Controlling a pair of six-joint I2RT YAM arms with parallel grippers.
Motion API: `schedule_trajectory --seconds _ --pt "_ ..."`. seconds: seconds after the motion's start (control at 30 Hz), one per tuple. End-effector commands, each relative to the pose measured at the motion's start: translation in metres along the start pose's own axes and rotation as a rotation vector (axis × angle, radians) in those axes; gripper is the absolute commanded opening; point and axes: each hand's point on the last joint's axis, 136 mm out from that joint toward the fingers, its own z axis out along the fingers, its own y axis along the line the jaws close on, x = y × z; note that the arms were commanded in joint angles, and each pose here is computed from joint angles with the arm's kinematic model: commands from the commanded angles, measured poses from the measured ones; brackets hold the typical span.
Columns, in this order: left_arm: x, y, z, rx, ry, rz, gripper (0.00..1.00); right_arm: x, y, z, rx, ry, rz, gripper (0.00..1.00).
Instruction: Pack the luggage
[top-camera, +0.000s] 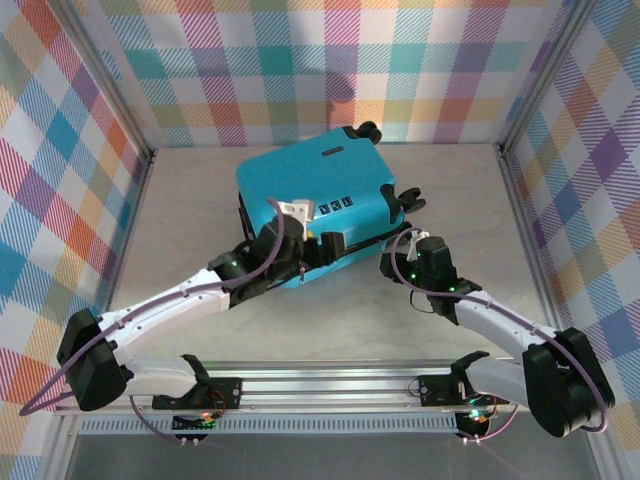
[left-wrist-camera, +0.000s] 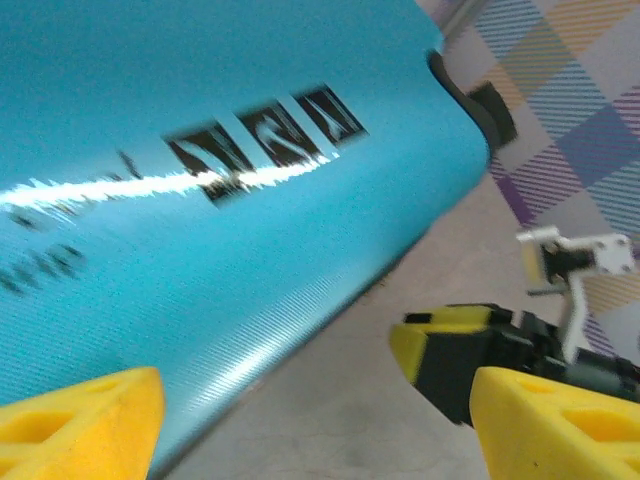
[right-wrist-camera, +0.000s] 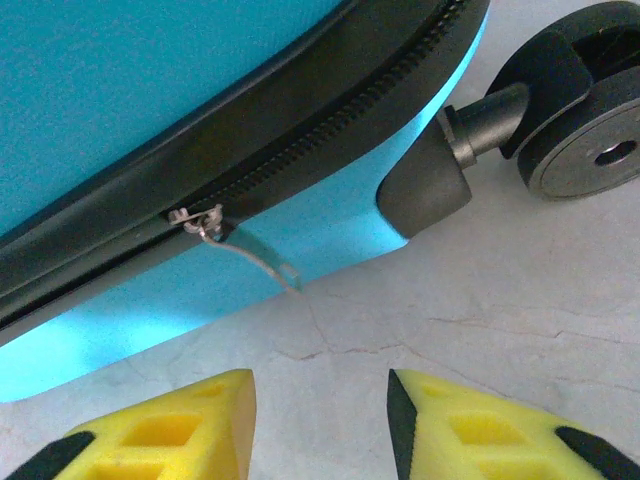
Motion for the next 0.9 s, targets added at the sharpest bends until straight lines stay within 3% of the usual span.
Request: schedule_trajectory --seconds 0.0,0.53,0.87 --pt "0.022 -0.009 0.005 0.011 -0.031 -0.052 0.79 -0.024 0.011 0.003 -0.014 -0.074 -0.043 0.39" --pt "0.082 0.016 0.025 -0.053 0.012 -0.169 0.79 -0.023 0.029 0.020 -0.039 -0.026 -0.095 0.37" --pt "0.113 0.032 0.049 -0.082 0.038 -0.214 0.78 -0.017 0.021 0.029 0.003 0.003 -0.111 0.22"
